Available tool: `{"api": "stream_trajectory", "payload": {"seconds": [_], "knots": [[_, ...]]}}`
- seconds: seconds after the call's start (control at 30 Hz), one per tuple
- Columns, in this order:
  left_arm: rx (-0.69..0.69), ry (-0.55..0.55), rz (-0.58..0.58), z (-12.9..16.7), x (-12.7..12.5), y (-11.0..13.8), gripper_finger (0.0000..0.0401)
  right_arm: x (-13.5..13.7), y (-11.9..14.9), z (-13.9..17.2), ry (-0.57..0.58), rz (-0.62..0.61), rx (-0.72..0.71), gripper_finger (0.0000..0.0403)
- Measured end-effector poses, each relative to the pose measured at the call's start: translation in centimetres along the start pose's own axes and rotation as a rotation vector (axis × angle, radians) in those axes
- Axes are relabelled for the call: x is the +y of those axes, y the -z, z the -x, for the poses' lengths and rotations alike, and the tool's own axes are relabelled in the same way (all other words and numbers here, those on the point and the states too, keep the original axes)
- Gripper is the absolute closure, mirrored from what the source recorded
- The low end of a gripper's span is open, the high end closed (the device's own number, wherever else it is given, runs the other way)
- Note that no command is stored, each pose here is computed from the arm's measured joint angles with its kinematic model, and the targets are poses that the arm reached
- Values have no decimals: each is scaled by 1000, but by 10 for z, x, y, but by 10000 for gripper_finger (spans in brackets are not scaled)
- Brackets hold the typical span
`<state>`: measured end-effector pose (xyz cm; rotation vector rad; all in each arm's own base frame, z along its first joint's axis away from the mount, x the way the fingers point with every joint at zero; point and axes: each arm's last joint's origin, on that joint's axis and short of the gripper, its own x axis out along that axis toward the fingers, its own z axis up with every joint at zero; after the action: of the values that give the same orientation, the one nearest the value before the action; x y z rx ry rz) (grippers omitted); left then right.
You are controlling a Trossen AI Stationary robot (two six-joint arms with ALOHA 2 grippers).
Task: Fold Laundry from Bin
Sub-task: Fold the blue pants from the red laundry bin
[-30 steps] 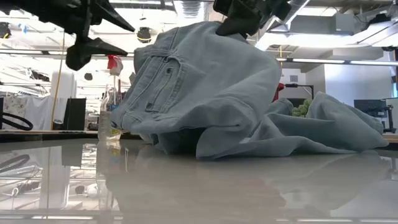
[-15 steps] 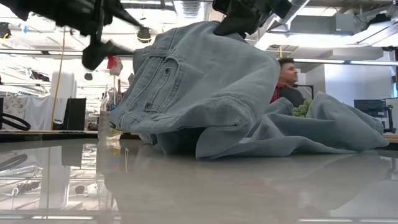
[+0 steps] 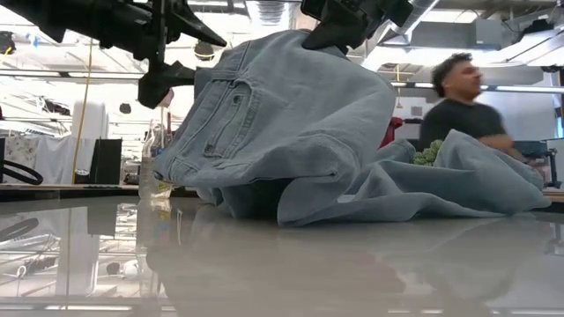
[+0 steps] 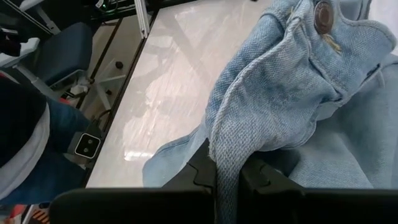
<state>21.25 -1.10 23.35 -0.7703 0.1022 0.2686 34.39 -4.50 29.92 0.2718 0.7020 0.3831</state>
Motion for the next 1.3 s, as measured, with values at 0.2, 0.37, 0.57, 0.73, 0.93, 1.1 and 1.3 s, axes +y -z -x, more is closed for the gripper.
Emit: {"api": "stream_trajectory", "payload": {"seconds": [0.2, 0.37, 0.57, 0.73, 0.93, 1.1, 1.3], "knots": [[-30, 140, -31, 1, -10, -7, 150, 5, 1, -3, -12, 9, 9, 357], [-4, 95, -23, 0, -6, -4, 150, 8, -1, -5, -19, 26, -3, 357], [27, 103, 0, 0, -5, -3, 150, 14, -5, -8, -32, 80, -34, 358], [26, 135, 14, -6, -6, -1, 150, 23, -8, -13, -37, 119, -64, 358], [78, 209, 23, -22, -17, -1, 156, 29, -8, -17, 3, 130, -57, 359], [141, 300, 9, -27, -35, -11, 233, 29, -7, -16, 2, 110, -50, 358], [206, 324, -11, -27, -50, -22, 385, 31, -7, -16, -2, 100, -45, 349]]}}
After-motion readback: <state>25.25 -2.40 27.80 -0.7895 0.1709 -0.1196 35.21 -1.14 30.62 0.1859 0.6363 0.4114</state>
